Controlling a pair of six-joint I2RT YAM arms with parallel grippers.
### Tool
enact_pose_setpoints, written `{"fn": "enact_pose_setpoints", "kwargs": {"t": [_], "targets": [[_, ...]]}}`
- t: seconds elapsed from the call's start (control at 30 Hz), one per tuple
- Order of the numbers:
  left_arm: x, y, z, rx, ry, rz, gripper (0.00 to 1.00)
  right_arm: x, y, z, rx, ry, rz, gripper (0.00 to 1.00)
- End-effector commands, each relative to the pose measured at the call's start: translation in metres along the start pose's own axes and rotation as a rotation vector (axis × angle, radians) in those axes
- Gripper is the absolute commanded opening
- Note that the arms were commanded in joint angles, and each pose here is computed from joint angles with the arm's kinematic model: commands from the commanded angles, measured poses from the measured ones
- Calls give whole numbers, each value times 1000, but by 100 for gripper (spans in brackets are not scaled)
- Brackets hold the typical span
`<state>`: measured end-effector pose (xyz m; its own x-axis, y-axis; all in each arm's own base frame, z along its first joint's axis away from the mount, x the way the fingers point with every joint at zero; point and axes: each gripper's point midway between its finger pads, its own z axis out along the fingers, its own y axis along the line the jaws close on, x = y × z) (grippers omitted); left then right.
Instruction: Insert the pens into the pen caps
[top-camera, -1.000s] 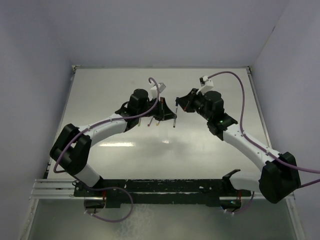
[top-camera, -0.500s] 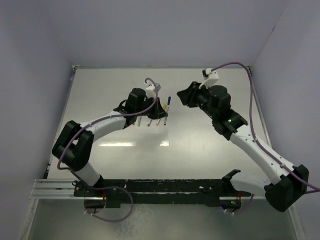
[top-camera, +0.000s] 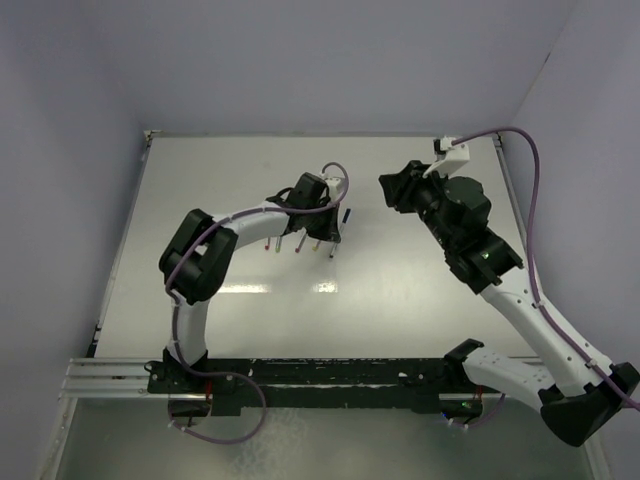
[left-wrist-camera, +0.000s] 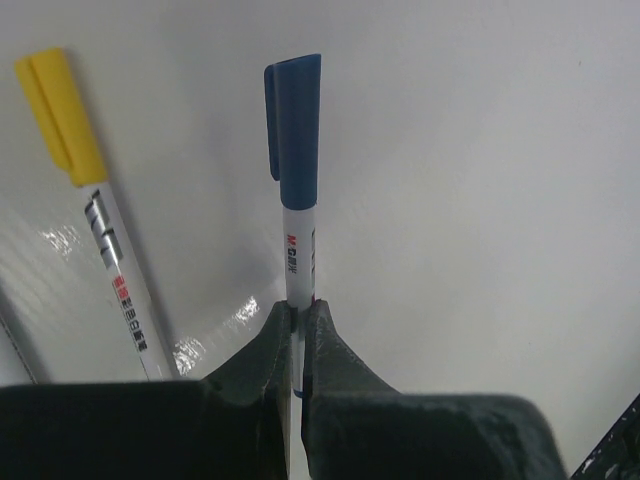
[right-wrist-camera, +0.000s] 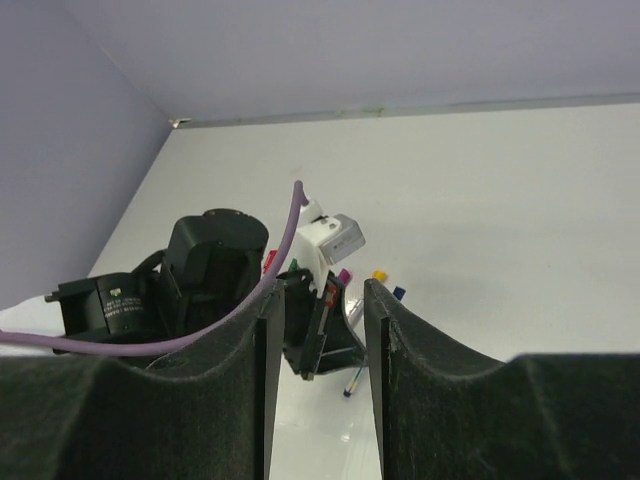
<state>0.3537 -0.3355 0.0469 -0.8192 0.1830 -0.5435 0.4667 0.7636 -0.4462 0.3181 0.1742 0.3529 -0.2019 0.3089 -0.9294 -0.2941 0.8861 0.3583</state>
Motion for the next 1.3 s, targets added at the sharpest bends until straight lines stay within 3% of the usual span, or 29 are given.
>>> {"fn": "enact_pose_setpoints", "kwargs": {"t": [0.0,0.3,0.43,0.53,0.7,0.77,1.0,1.27], "targets": [[-24,5,10,-47,-20,29,0,1,-12,-5,54,-6,-3,39],[-21,25,27,-135,16,-3,0,5,-15,-10,60,5,-6,40],[-18,29,32,-146,20,-20,5,9,-15,-8,61,16,-13,40],[-17,29,34,-148,21,-31,11,13,-16,-6,64,27,-16,39],[-20,25,32,-134,11,-33,33,18,-18,-5,68,38,-19,40],[-26,20,29,-117,-6,-25,35,18,-19,-6,71,37,-19,39],[-69,-8,-6,-69,-125,31,35,9,-25,-8,108,-1,-25,40],[-119,-42,-79,-48,-297,135,37,-9,-50,-20,241,-87,-30,40]]}}
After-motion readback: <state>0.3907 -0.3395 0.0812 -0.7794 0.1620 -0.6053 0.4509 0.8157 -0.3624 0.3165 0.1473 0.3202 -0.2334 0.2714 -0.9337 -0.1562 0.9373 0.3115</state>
